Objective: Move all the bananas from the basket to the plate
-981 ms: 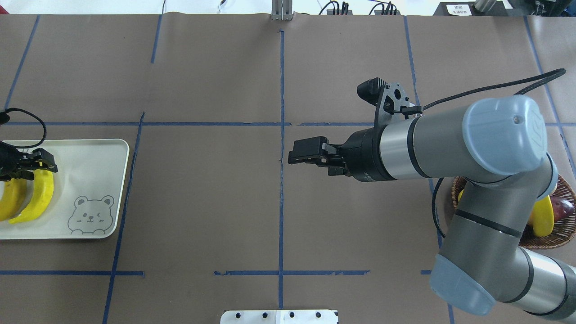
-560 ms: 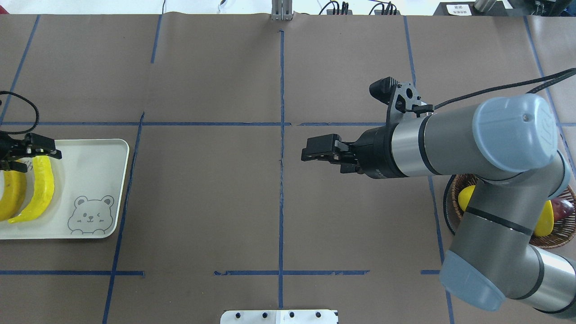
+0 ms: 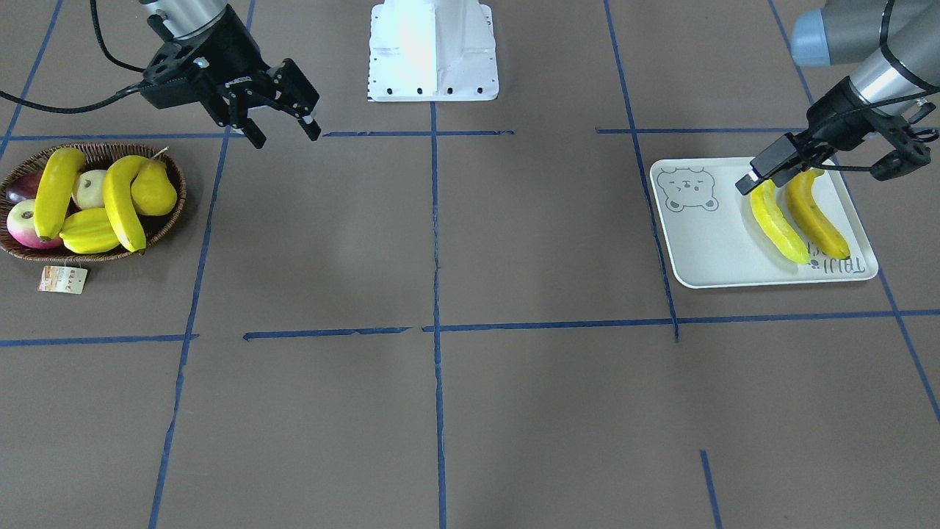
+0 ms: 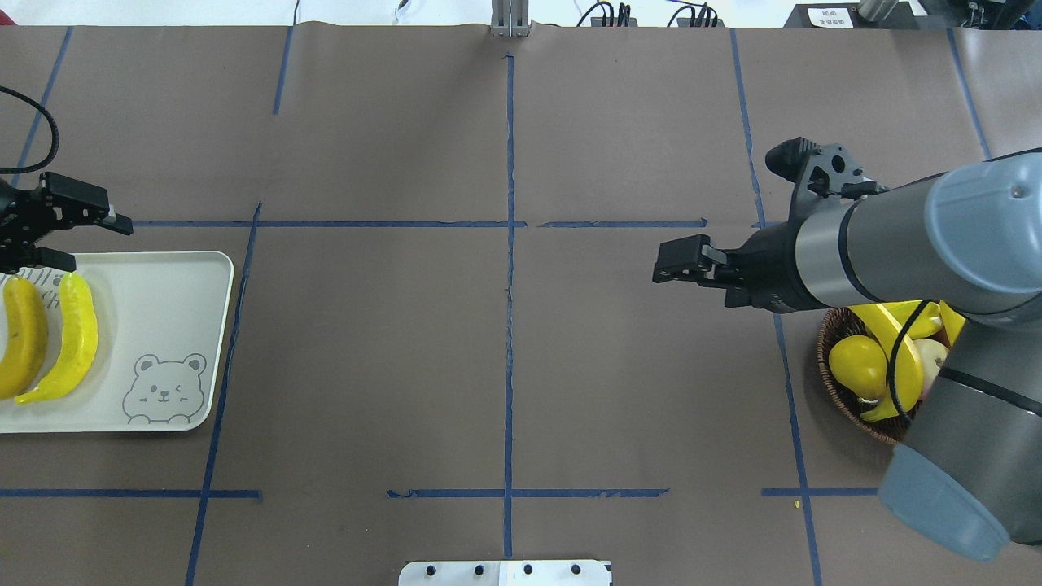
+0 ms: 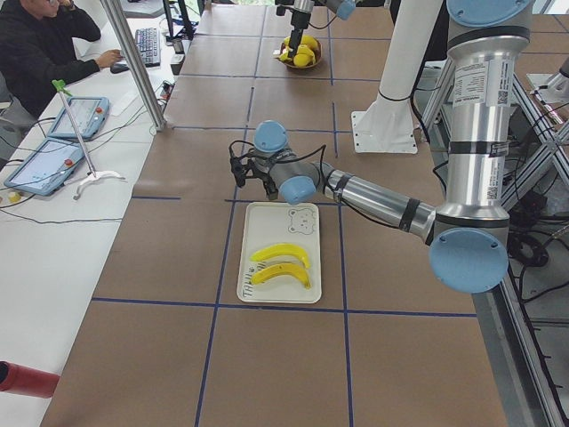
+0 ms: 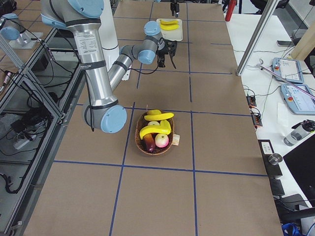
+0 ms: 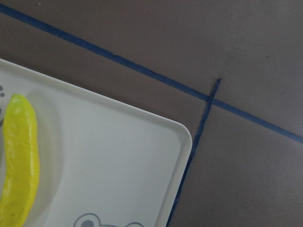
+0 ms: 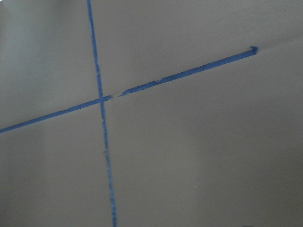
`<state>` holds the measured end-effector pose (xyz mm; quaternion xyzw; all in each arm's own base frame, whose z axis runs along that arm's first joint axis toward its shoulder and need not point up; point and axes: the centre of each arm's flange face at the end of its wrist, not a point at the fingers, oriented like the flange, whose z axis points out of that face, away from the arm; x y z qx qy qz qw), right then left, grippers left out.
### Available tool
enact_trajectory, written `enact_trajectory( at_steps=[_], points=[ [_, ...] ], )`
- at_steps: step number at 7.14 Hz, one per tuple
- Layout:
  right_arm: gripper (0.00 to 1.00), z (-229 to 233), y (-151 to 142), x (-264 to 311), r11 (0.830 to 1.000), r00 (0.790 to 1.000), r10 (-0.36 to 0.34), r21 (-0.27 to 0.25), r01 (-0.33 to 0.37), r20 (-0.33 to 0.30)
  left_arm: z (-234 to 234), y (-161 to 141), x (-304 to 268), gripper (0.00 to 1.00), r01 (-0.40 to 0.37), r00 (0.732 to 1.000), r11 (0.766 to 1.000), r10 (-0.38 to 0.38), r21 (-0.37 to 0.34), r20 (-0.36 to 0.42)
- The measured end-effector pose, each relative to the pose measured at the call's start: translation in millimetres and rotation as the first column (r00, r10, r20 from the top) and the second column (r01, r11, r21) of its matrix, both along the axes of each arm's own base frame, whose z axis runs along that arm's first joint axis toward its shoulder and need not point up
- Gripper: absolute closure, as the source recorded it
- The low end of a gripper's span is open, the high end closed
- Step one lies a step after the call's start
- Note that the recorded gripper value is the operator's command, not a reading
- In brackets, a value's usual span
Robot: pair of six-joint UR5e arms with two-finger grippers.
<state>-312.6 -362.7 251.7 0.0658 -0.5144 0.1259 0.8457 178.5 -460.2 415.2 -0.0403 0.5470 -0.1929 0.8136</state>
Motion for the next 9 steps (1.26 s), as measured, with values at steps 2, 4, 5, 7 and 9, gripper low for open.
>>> enact_trajectory(
  at_steps=[2,4,5,7,9],
  points=[
    [0.0,52,27,44,0.995,0.994,-0.056,0.073,0.062,-0.09,-32,-7,17,0.0,0.008,0.999,1.0,-0.008,-0.017,-0.042],
    [0.0,102,47,83,0.994,0.991,-0.056,0.087,0.067,-0.123,-47,-6,34,0.01,-0.004,0.998,1.0,0.002,-0.028,-0.06],
    [0.0,122,52,96,0.994,0.986,-0.058,0.088,0.072,-0.156,-53,-6,40,0.01,-0.005,0.998,0.999,0.003,-0.034,-0.068],
    [0.0,160,55,120,0.984,0.963,-0.092,0.123,0.126,-0.254,-61,-5,48,0.01,-0.001,0.997,0.999,-0.003,-0.042,-0.076],
    [0.0,212,48,146,0.967,0.917,-0.134,0.151,0.203,-0.375,-73,-2,68,0.0,0.01,0.997,0.999,-0.014,-0.05,-0.08]
  ],
)
